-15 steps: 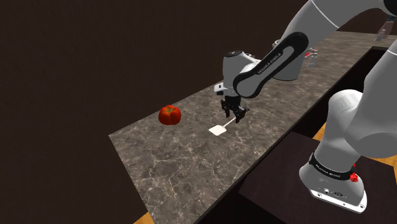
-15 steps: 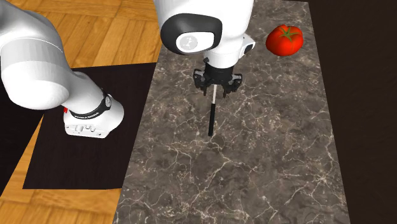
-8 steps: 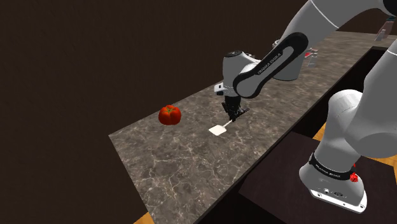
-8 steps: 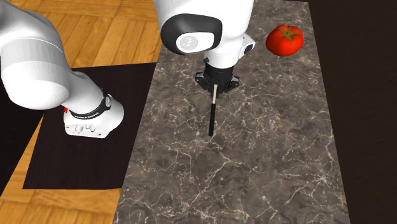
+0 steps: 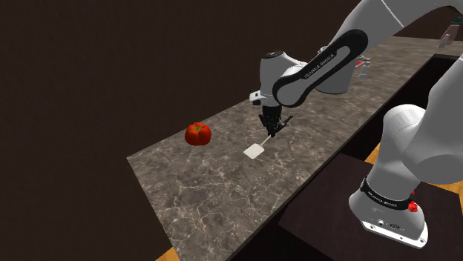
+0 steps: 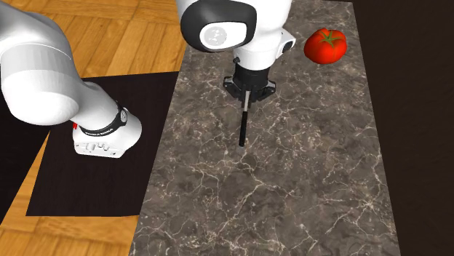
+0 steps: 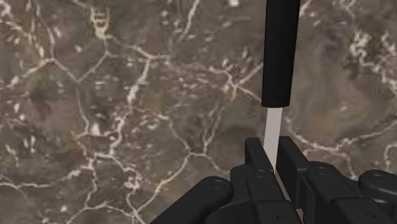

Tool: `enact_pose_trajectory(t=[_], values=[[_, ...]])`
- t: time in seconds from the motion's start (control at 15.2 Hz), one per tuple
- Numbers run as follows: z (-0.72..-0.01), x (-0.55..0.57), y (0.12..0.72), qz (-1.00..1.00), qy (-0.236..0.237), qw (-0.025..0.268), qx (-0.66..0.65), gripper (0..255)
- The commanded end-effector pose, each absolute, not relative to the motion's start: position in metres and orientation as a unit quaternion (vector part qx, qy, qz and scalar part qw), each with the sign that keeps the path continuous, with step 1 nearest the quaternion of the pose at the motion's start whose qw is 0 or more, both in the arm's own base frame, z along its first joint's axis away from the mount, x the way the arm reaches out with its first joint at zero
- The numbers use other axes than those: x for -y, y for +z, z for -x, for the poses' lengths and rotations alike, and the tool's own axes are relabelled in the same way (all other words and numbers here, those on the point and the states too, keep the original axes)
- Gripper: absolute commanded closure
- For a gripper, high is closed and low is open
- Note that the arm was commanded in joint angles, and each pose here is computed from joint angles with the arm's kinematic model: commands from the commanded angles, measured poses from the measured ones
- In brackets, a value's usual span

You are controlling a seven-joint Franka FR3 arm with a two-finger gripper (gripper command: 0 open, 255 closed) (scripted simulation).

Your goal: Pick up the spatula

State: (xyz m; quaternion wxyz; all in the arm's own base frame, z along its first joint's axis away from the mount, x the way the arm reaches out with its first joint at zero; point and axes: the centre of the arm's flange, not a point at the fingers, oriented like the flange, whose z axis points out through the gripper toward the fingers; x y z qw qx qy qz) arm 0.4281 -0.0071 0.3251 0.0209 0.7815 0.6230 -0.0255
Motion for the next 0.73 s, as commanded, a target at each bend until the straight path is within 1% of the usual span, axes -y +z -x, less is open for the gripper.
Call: enact_pose_trajectory(t=[0.0,0.53,0.66], values=[[-0.427,0.006,0.336,-0.782,-0.026,0.021,-0.623,255],[-0.427,0.006,0.378,-0.782,-0.026,0.021,-0.623,255],[-0.427,0.006,0.379,-0.782,-0.026,0.021,-0.623,255]])
